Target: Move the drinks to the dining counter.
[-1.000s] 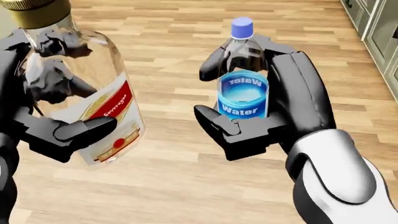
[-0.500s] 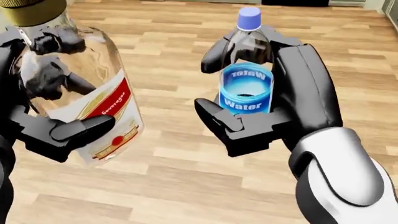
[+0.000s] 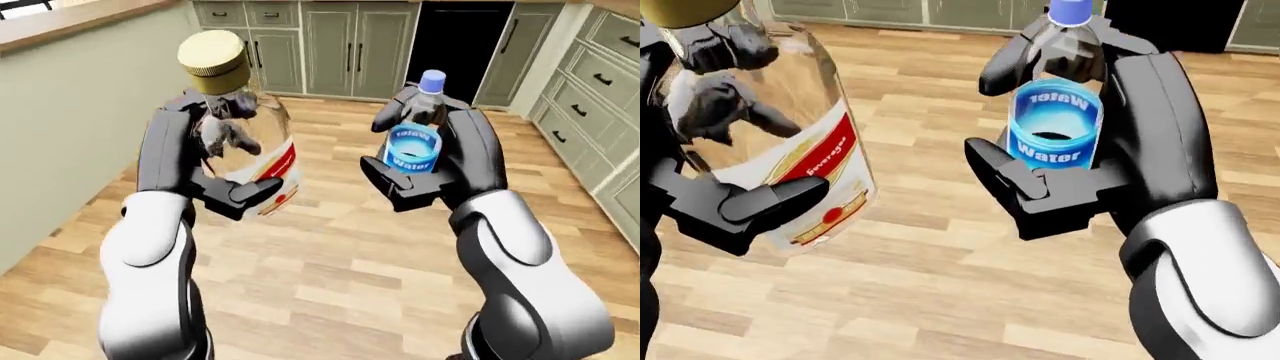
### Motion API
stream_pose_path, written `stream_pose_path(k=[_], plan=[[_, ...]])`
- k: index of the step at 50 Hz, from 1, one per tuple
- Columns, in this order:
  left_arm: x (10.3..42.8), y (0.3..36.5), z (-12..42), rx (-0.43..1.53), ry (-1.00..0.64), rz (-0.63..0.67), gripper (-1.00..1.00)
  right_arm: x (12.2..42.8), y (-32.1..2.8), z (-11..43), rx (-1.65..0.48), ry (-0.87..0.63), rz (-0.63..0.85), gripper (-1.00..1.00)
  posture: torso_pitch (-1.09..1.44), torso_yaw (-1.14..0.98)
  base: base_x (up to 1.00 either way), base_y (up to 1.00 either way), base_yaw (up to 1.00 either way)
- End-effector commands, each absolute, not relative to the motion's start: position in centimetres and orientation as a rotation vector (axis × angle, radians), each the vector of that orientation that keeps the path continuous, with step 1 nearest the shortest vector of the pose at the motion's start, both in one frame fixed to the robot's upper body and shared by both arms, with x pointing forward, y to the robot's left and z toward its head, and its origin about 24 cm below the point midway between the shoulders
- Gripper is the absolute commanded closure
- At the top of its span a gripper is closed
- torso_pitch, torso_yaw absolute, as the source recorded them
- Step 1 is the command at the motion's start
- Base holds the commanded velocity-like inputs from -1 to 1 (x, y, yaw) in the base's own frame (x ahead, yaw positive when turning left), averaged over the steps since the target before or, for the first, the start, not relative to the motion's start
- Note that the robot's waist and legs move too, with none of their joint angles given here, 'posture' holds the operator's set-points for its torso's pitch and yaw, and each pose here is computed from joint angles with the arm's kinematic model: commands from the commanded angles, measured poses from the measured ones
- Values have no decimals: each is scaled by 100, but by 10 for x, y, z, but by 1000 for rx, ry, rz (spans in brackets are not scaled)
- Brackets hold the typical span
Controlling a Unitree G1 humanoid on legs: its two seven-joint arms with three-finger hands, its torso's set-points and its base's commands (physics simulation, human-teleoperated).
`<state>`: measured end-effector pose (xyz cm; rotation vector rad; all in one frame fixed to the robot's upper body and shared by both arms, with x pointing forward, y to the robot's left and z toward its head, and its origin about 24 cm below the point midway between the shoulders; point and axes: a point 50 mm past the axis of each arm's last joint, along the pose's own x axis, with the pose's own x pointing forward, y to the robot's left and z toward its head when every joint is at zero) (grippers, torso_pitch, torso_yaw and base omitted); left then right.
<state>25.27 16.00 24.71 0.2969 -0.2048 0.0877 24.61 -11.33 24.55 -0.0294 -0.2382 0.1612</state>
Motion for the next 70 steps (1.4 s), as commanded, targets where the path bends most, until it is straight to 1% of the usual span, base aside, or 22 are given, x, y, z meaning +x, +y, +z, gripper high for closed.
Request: stream_pose_path(k=[1,18,26,55,62,70], plan=[[251,160,252,299,-234,98,100,245,-113,251,-30,-274,163,100,0,0,100,8,0],[253,160,249,301,-232,94,100,245,-115,248,-37,-269,161,100,0,0,99,11,0],[252,159,248,301,-232,95,100,244,-115,246,-42,-272,164,100,0,0,48,0,98],[253,162,251,304,-234,97,100,246,-111,244,-56,-279,185,100,0,0,1,0,100],[251,159,249,306,-236,93,100,242,-115,246,-57,-283,179,100,0,0,0,0,100],[254,160,250,306,-237,95,100,246,-115,245,-55,-280,173,100,0,0,0,0,100]])
